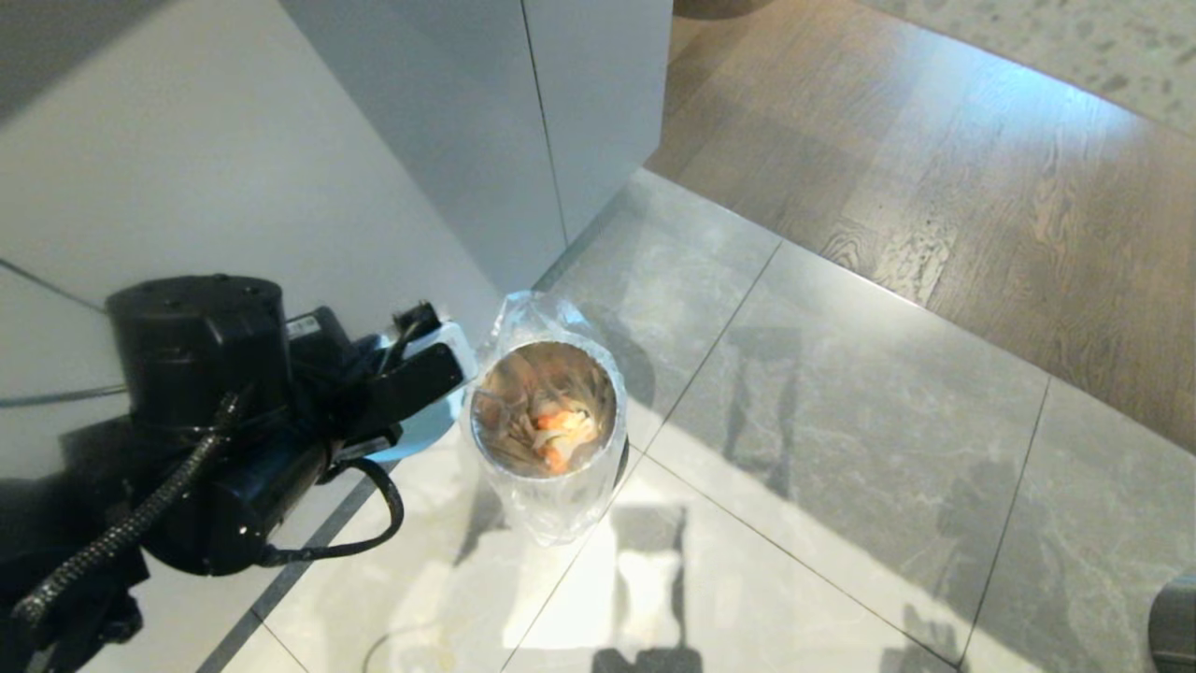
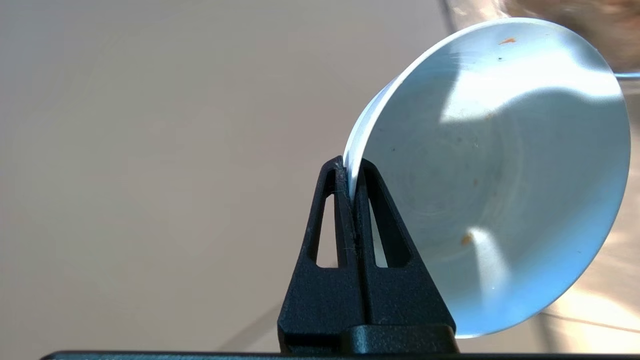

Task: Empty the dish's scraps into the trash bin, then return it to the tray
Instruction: Put the bowl back to the table

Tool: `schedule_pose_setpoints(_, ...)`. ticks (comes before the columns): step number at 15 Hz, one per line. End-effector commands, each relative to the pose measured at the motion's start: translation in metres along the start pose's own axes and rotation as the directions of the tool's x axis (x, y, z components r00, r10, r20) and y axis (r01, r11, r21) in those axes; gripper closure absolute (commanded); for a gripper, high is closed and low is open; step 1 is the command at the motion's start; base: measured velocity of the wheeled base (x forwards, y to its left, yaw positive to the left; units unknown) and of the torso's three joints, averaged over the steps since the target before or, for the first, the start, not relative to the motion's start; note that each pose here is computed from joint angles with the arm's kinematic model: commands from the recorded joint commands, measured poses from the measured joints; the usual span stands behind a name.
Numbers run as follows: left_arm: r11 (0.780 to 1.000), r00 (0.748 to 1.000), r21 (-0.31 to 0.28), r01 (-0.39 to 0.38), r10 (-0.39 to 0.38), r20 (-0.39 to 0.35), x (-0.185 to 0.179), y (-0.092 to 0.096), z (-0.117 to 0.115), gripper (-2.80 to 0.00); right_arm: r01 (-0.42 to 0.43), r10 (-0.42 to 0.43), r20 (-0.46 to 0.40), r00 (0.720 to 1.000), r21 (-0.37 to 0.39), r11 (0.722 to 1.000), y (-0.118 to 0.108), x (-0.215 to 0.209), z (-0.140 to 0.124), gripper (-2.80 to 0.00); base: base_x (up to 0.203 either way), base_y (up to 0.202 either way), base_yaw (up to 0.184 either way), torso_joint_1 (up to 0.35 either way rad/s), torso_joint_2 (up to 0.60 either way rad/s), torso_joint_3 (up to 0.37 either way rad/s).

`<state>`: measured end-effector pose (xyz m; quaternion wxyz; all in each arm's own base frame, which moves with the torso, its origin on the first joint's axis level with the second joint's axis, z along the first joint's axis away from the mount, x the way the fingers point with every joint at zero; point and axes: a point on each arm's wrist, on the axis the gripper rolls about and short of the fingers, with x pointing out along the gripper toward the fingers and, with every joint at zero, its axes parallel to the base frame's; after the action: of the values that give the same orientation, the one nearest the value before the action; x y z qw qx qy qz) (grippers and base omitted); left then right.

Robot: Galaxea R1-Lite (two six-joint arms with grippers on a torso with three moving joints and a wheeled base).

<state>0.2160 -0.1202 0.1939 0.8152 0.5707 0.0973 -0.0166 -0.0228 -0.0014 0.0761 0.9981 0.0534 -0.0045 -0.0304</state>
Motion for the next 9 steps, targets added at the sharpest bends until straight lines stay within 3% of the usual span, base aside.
schedule_pose_setpoints(1,0.994,1.0,-0.11,0.014,-0.016,-0.02,-0.01,0.006,-0.007,0.0,0.0,0.0,0.0,1.0,0.001,1.0,0.0,0.0,0.0,0.0,0.0,0.0,0.0,0.0,0.0,0.0)
schedule_pose_setpoints(3,0.983,0.999,-0.182,0.031,-0.038,-0.035,-0.016,0.008,-0.011,0.0,0.0,0.0,-0.001,1.0,0.001,1.0,0.0,0.0,0.0,0.0,0.0,0.0,0.0,0.0,0.0,0.0)
schedule_pose_setpoints(7,0.969,0.998,-0.243,0.036,-0.049,-0.05,-0.027,0.015,-0.02,0.0,0.0,0.0,0.0,1.0,0.001,1.0,0.0,0.0,0.0,0.0,0.0,0.0,0.0,0.0,0.0,0.0)
schedule_pose_setpoints(9,0.95,0.996,-0.308,0.047,-0.069,-0.061,-0.032,0.016,-0.024,0.0,0.0,0.0,0.002,1.0,0.001,1.0,0.0,0.0,0.0,0.0,0.0,0.0,0.0,0.0,0.0,0.0)
